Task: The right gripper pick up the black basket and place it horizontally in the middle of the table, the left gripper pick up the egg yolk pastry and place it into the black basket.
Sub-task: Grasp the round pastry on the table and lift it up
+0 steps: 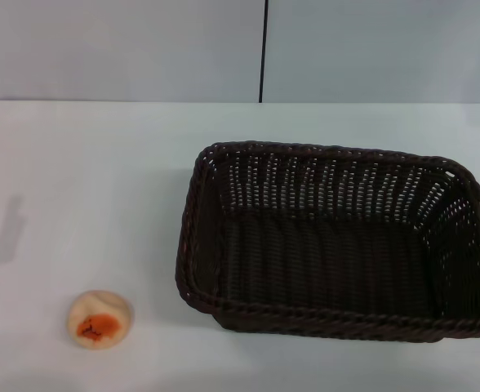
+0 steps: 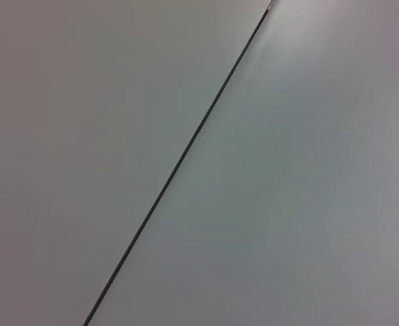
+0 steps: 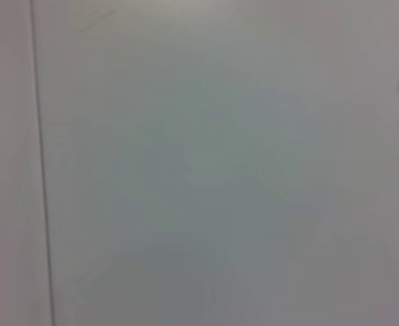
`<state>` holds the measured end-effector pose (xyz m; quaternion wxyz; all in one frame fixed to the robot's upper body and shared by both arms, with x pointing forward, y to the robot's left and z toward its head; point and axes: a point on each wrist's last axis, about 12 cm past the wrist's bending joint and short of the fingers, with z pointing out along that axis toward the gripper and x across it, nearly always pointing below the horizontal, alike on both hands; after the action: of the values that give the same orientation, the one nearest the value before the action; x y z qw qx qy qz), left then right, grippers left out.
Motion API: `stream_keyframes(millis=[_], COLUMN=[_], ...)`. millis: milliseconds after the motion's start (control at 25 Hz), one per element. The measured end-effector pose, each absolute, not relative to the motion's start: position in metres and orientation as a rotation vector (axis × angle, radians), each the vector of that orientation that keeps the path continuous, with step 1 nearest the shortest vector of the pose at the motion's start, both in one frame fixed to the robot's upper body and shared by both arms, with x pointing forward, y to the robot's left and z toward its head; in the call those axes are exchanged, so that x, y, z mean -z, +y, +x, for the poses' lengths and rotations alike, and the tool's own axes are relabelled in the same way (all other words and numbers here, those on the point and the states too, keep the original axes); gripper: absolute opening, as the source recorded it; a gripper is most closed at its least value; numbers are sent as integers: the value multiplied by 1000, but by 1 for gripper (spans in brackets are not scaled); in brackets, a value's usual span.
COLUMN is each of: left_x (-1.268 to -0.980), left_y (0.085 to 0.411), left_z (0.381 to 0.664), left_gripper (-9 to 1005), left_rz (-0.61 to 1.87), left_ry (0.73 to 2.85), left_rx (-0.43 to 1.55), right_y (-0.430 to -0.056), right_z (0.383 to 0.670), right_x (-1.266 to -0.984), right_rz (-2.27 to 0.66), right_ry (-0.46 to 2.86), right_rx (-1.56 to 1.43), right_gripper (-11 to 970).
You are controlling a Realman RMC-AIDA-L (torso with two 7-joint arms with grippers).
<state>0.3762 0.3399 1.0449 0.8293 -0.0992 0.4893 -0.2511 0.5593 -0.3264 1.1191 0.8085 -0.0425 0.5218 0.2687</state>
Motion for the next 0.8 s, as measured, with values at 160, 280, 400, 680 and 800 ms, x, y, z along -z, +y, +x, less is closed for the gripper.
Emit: stream_keyframes(millis=[160,280,400,680,800], left_x=[-1044,-1044,-1044,-1044,-1045], left_y=[341,341,342,349,349], left_z=[375,375,375,371,371], left_gripper=[711,711,710,710,710], left_rz=[-209,-208,-208,-222,-225], left_ry=[1045,1048,1048,1044,1040], left_rx=[528,526,523,482,477], right_y=[-322,-321,-318,-324,-324], right_z=[568,572,576,578,581], right_x=[-1118,-1119,-1120,-1122,-1123], right_rz=[-78,-74,-78,-56,-47], right_ry=[1136,1148,1154,1153,1150], right_rx=[-556,-554,-555,-524,-510], right_gripper=[393,393,393,393,393])
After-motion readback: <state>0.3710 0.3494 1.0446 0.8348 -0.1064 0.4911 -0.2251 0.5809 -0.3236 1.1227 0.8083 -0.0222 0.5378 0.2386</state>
